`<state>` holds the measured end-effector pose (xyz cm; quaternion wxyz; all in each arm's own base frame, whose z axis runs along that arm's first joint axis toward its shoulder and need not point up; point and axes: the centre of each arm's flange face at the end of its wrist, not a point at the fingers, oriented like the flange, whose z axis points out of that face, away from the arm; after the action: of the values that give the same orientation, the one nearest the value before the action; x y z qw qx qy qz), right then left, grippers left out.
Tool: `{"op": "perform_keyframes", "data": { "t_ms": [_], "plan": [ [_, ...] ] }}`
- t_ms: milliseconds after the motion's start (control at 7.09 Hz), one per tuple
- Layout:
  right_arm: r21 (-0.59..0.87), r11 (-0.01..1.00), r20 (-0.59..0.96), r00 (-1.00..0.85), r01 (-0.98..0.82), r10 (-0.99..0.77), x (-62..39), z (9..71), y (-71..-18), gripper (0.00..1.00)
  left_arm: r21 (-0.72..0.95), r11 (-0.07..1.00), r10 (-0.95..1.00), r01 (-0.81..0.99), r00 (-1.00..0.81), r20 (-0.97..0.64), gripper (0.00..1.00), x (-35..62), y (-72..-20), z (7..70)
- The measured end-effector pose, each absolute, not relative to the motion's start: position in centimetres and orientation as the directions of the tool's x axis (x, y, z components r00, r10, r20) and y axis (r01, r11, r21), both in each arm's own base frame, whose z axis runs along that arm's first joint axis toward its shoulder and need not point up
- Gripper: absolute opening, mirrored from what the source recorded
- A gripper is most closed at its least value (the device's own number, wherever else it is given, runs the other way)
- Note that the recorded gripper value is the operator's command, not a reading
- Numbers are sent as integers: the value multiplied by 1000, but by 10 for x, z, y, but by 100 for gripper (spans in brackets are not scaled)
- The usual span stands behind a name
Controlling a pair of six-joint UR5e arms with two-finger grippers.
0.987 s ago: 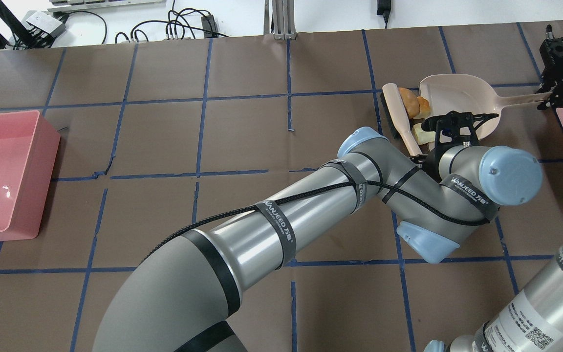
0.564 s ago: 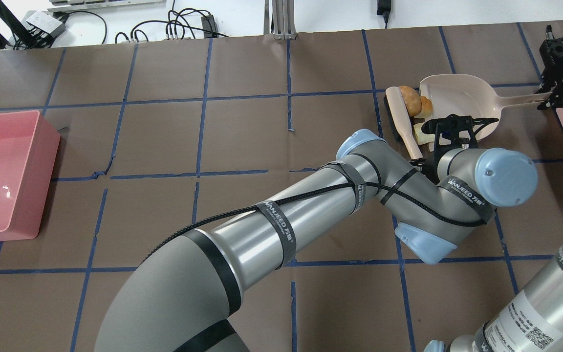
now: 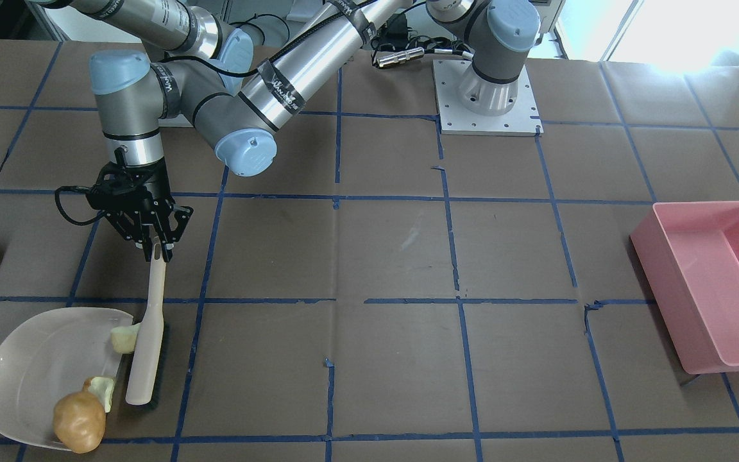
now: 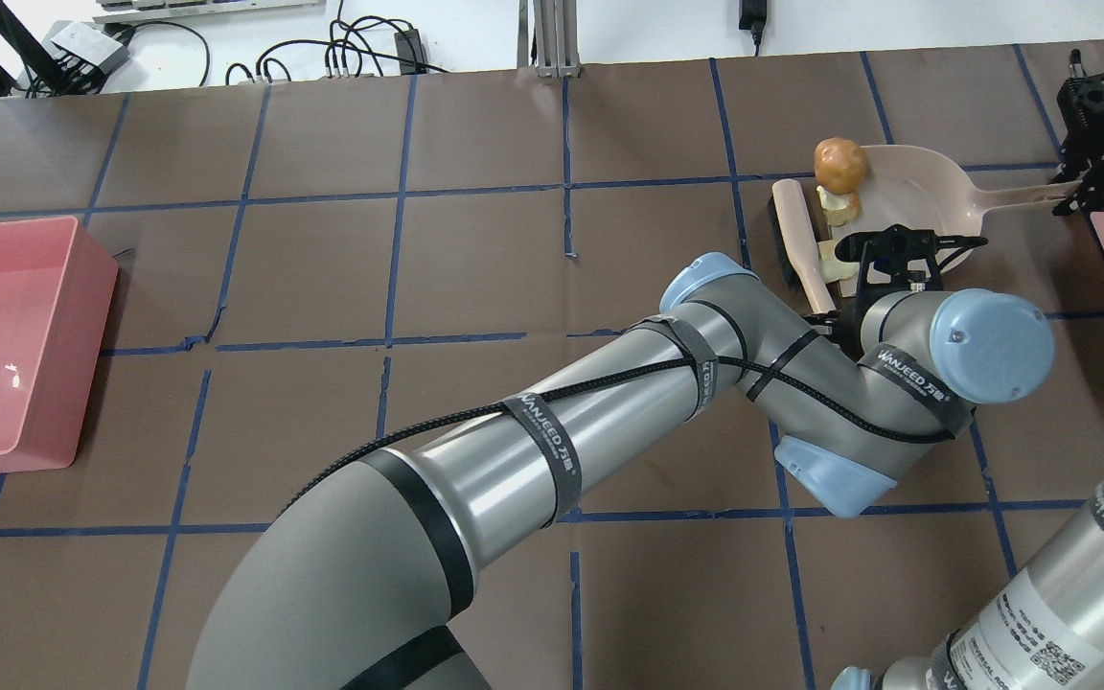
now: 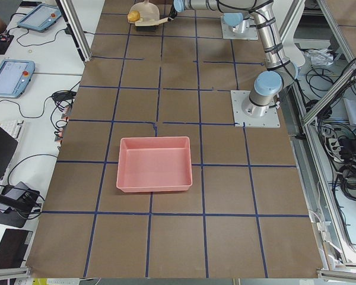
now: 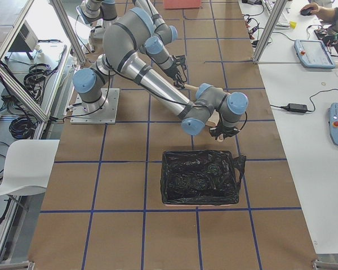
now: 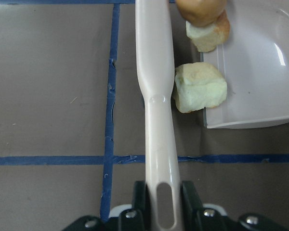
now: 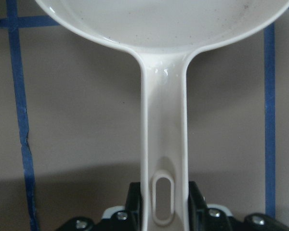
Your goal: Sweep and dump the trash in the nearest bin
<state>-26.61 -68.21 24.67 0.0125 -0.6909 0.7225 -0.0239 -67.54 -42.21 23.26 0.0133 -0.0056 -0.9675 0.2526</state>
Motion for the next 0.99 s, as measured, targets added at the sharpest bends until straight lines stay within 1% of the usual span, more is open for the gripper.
{"op": "perform_keyframes", "data": {
  "t_ms": [423, 987],
  "plan": [
    [-54, 44, 13, -45, -998, -999, -266, 245, -682, 0, -460, 884, 102, 85, -995, 11, 0, -678, -420, 228],
    [-58, 44, 10, -45, -997, -999, -266, 242, -682, 0, -463, 864, 212, 201, -977, -28, 0, -680, -421, 234]
  ]
}}
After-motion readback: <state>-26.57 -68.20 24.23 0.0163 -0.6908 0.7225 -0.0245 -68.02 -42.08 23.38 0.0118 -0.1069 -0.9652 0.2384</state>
